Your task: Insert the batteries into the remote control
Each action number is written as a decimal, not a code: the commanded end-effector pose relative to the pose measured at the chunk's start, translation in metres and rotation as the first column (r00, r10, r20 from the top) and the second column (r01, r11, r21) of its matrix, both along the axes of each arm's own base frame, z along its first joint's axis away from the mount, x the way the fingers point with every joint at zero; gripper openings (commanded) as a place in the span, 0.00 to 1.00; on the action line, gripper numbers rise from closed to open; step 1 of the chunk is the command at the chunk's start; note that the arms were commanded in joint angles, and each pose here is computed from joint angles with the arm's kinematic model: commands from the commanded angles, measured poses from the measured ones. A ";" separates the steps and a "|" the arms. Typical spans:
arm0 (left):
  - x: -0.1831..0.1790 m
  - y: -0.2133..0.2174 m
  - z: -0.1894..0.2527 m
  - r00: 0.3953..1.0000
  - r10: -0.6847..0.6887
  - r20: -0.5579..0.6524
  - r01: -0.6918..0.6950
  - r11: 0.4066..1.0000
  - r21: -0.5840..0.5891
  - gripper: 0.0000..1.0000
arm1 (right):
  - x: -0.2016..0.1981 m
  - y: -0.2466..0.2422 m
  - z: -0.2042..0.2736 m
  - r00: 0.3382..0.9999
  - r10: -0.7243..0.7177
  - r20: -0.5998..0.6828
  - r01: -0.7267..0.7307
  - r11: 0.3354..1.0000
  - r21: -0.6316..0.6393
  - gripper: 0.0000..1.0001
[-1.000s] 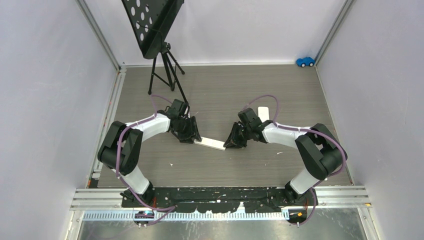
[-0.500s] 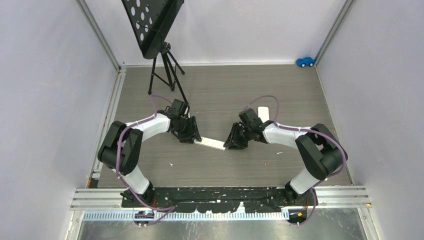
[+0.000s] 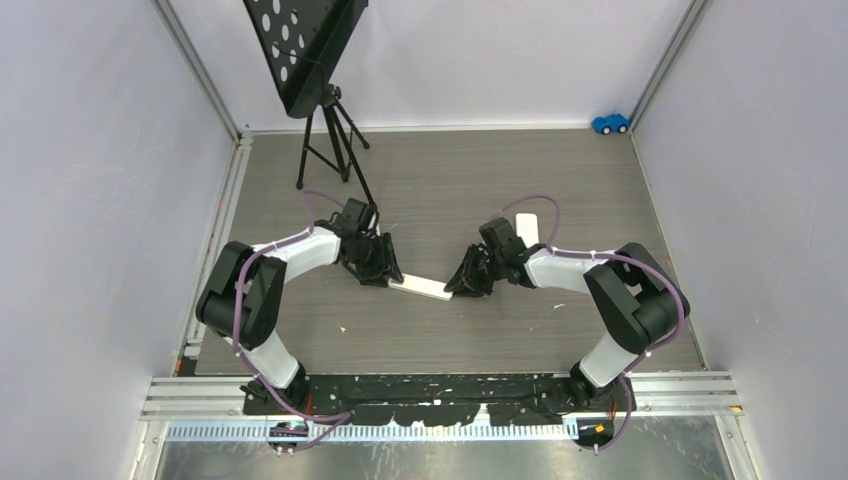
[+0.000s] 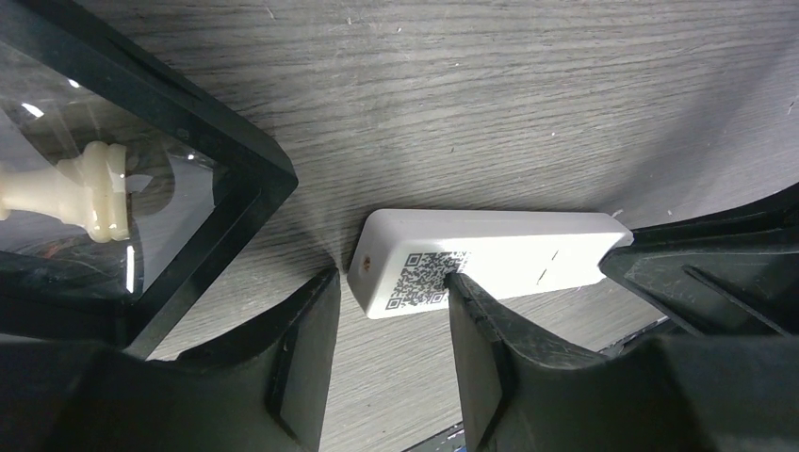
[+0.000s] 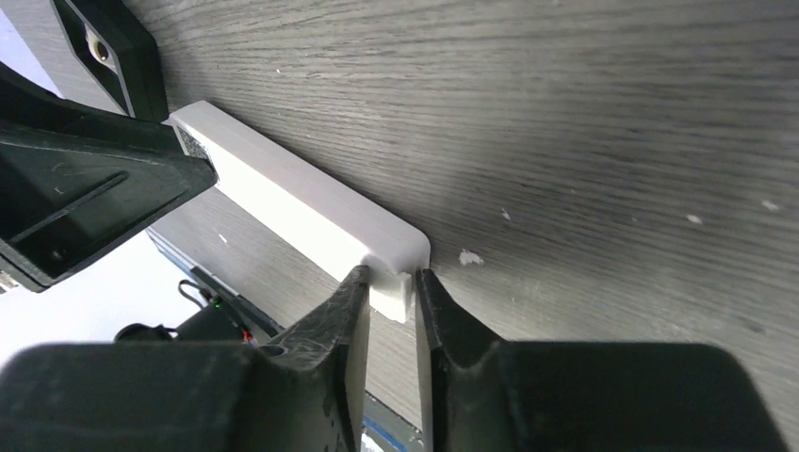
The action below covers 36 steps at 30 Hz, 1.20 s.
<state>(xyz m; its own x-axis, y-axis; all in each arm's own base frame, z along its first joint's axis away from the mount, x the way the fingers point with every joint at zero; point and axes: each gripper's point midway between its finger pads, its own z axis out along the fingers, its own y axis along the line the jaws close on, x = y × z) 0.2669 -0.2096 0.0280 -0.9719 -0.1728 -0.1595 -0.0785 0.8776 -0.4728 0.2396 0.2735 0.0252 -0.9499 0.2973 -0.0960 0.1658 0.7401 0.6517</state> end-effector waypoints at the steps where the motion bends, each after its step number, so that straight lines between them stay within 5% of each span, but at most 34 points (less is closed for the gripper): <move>1: -0.009 0.002 -0.013 0.999 0.000 -0.041 0.001 1.000 0.013 0.47 | 0.004 0.000 -0.004 0.999 -0.029 0.020 0.029 1.000 0.003 0.19; 4: -0.009 0.002 -0.014 0.999 -0.001 -0.041 0.001 1.000 0.013 0.47 | 0.001 -0.004 -0.006 1.000 -0.025 0.016 0.025 1.000 -0.014 0.15; 11: -0.009 0.003 -0.015 0.999 0.000 -0.044 0.000 1.000 0.017 0.47 | 0.000 -0.010 -0.003 0.999 -0.020 0.025 0.021 0.999 -0.050 0.28; 22: -0.009 0.006 -0.018 0.999 0.002 -0.042 0.000 0.999 0.035 0.46 | -0.001 -0.023 0.005 0.998 0.005 0.062 0.003 0.992 -0.127 0.28; 36: -0.010 0.005 -0.020 0.999 -0.001 -0.048 0.003 1.000 0.029 0.46 | 0.003 -0.004 0.008 0.999 0.001 0.045 0.001 0.998 -0.055 0.12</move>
<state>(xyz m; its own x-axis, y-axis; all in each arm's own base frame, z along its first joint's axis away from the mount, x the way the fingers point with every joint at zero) 0.2668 -0.2122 0.0277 -0.9720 -0.1833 -0.1469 -0.0906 0.8694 -0.4857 0.2367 0.2630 0.0317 -0.9479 0.2805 -0.1513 0.1322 0.7782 0.6139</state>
